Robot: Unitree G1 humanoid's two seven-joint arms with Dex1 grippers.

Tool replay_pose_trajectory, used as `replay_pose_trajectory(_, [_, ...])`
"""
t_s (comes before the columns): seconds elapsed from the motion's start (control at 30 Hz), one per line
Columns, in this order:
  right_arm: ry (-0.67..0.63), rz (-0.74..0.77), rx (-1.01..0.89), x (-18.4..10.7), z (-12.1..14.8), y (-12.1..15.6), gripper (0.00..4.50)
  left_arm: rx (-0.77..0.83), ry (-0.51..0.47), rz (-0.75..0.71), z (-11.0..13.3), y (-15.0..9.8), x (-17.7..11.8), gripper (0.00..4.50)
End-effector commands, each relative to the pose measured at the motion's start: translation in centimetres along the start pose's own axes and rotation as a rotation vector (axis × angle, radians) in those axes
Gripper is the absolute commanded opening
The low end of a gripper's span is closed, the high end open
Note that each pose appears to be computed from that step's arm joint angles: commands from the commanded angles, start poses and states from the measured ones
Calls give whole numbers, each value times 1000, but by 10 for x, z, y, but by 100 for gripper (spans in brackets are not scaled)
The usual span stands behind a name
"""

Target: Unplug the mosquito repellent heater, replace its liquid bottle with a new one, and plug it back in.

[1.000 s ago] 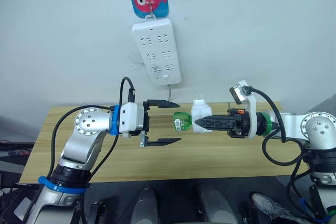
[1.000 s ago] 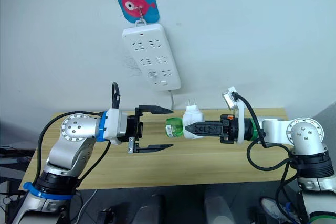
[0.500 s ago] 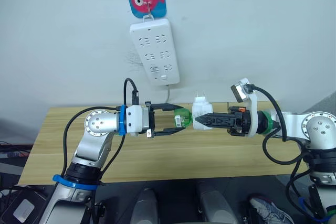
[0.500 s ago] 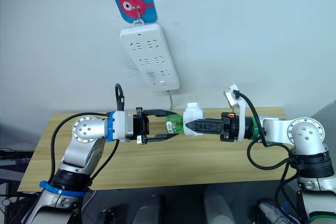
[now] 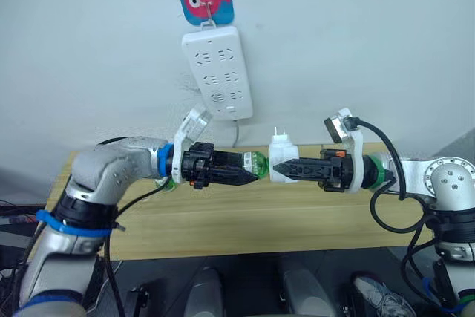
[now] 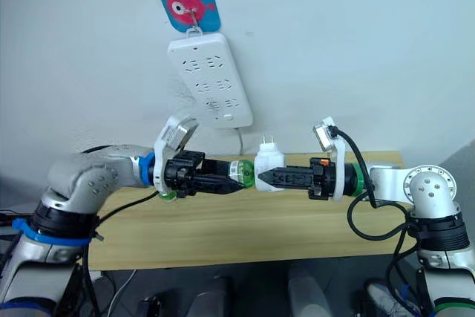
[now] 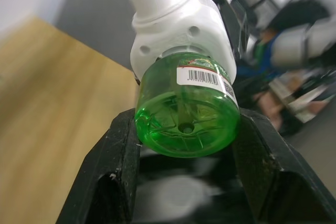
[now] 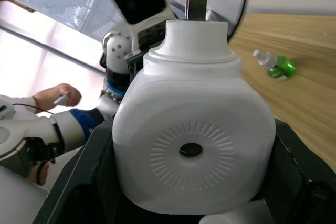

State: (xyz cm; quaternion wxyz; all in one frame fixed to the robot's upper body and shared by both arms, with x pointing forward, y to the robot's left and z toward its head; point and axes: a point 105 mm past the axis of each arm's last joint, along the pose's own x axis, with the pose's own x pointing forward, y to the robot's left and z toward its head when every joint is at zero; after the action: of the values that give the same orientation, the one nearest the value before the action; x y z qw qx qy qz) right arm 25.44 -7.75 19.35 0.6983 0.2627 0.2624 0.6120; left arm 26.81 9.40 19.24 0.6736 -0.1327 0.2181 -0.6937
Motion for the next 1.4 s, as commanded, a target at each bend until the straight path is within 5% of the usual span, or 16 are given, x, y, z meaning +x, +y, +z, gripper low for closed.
replay_pose_trajectory(0.03, [39,1,-8,-3,-6,4,304,-2,-55,67,17,-3,-20,220])
replay_pose_trajectory(0.2, [40,10,0,-3,-6,6,304,128,-27,114,9,1,-15,220])
replay_pose_trajectory(0.23, [40,9,0,-3,-6,5,304,139,-15,120,6,2,-14,293])
replay_pose_trajectory(0.4, [30,5,1,-4,-4,5,304,267,63,143,-10,3,-13,448])
replay_pose_trajectory(0.43, [28,5,1,-4,-3,5,304,341,84,163,-14,6,-14,450])
replay_pose_trajectory(0.63, [20,0,-2,-4,-2,4,304,823,51,212,-20,9,-8,450])
replay_pose_trajectory(0.83, [20,0,-2,-4,-2,4,304,1068,-54,172,-12,-4,5,450])
replay_pose_trajectory(1.17, [26,5,-3,-2,-2,5,304,1182,-85,124,-11,-4,13,450])
replay_pose_trajectory(1.4, [25,6,-2,-2,-2,5,304,1183,-103,109,-13,-6,13,257])
